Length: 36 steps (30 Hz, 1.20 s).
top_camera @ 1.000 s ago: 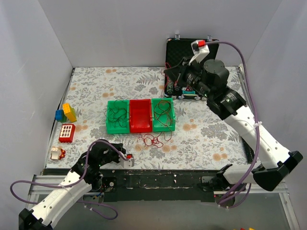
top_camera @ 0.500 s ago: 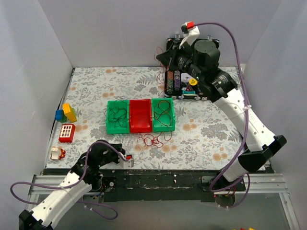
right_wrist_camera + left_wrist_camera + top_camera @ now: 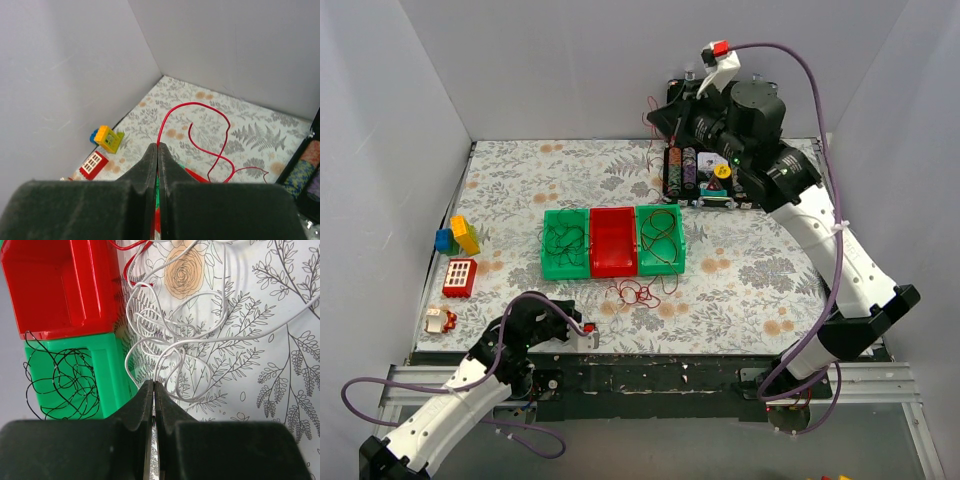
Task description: Untangle the cables
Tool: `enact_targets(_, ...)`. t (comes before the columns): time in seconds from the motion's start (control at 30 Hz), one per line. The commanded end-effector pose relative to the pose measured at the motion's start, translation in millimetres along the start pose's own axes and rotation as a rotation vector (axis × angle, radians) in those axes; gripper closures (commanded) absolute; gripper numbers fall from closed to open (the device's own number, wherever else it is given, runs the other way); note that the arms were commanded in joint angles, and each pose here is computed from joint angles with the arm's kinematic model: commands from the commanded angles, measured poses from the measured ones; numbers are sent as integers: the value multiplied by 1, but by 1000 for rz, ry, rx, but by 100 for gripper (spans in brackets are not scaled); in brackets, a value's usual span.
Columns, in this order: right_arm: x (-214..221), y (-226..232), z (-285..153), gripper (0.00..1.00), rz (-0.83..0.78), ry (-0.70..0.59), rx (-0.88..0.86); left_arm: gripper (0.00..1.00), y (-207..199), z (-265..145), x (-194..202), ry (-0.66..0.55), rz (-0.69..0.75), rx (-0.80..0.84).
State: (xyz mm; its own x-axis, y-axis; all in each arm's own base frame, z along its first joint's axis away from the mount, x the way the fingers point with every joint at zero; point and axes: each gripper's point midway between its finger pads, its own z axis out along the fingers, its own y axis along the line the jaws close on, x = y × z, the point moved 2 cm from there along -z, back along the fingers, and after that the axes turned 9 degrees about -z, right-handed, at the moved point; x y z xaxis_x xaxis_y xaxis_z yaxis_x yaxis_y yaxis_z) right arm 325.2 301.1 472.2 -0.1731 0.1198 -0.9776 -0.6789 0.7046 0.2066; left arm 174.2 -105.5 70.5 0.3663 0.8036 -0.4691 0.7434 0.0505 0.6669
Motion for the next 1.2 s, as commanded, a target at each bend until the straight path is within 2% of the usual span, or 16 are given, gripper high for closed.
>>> enact_targets(0.0,-57,15,-22,99,-51,-165,-55,100,-1,2,1,3,-7,3)
enact_targets(0.13,-75,21,-40,99,-89,-234,-77,100,-1,2,1,4,-8,-1)
enact_targets(0.3,-65,16,-40,99,-91,-199,-56,100,-2,2,2,7,-9,-1)
enact_targets(1.0,46,-21,-4,99,-11,4,-13,100,-2,2,2,11,-16,0)
enact_targets(1.17,105,-35,-2,99,30,109,20,100,0,2,1,7,-14,-1)
